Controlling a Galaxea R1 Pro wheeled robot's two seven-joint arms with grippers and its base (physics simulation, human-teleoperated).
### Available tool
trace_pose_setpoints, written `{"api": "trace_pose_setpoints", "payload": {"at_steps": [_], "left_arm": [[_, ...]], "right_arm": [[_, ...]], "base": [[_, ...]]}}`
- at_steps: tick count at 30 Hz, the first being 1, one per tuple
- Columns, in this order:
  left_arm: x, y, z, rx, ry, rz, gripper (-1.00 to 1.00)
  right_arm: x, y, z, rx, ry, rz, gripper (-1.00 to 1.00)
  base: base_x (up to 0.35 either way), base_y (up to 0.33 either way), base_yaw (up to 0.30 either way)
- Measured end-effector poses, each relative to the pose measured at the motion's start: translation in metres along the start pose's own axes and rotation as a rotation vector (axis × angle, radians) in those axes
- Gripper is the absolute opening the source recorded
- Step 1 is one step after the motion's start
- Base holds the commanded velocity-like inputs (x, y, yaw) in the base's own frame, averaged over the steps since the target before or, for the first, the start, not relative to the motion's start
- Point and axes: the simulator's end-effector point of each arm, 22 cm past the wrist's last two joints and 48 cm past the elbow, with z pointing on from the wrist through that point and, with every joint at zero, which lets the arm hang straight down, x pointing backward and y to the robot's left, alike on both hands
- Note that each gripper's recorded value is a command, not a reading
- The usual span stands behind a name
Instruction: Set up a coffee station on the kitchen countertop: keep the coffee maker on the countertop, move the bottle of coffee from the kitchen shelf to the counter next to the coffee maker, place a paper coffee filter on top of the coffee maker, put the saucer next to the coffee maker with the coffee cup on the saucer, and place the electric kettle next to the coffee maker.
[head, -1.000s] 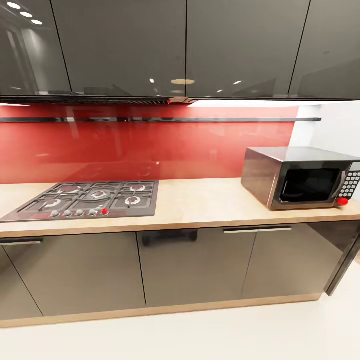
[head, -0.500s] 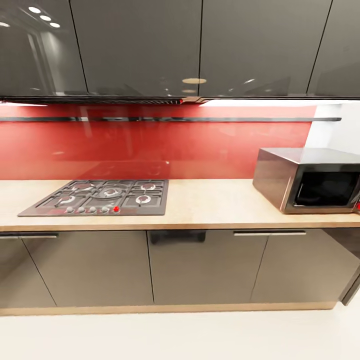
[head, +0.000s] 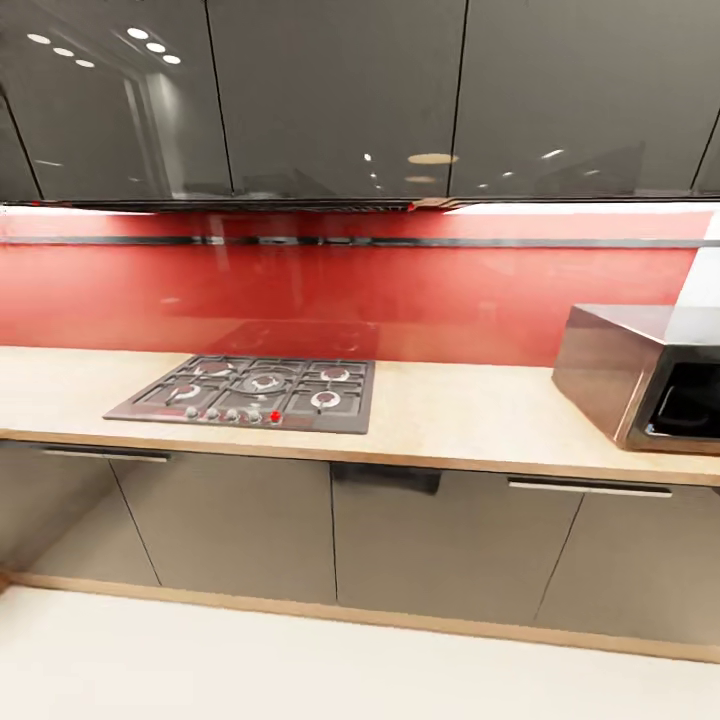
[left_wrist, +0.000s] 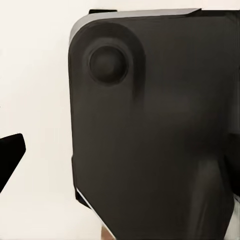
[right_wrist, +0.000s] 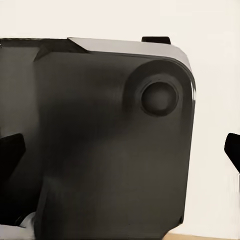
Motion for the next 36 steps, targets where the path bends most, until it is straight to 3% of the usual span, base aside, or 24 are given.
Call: {"api": "trace_pose_setpoints", "payload": {"at_steps": [5,8,12,15,23,36], "left_arm": [[-0.018,0.002,-0.008,-0.005,-0.035,-0.001,1.0],[-0.049,0.004,-0.01,-0.008,-0.097,0.0,1.0],[-0.068,0.001,-0.012,0.0,-0.138,0.007,1.0],[-0.068,-0.001,-0.012,0.007,-0.139,0.014,1.0],[-0.065,0.001,-0.011,0.003,-0.133,0.003,1.0],[-0.058,0.002,-0.011,0.001,-0.117,-0.003,1.0]], "right_arm": [[-0.013,0.0,-0.008,0.001,-0.026,-0.001,1.0],[-0.077,-0.004,-0.016,0.007,-0.159,-0.003,1.0],[-0.149,-0.01,-0.033,0.013,-0.312,-0.009,1.0],[-0.178,-0.007,-0.044,0.007,-0.377,-0.013,1.0],[-0.175,-0.006,-0.042,0.007,-0.37,-0.017,1.0],[-0.157,-0.008,-0.035,0.009,-0.328,-0.017,1.0]], "base": [[0.0,0.0,0.255],[0.0,0.0,0.255],[0.002,0.0,0.255],[0.213,0.0,0.255],[0.242,0.0,0.254],[0.015,0.0,0.09]]}}
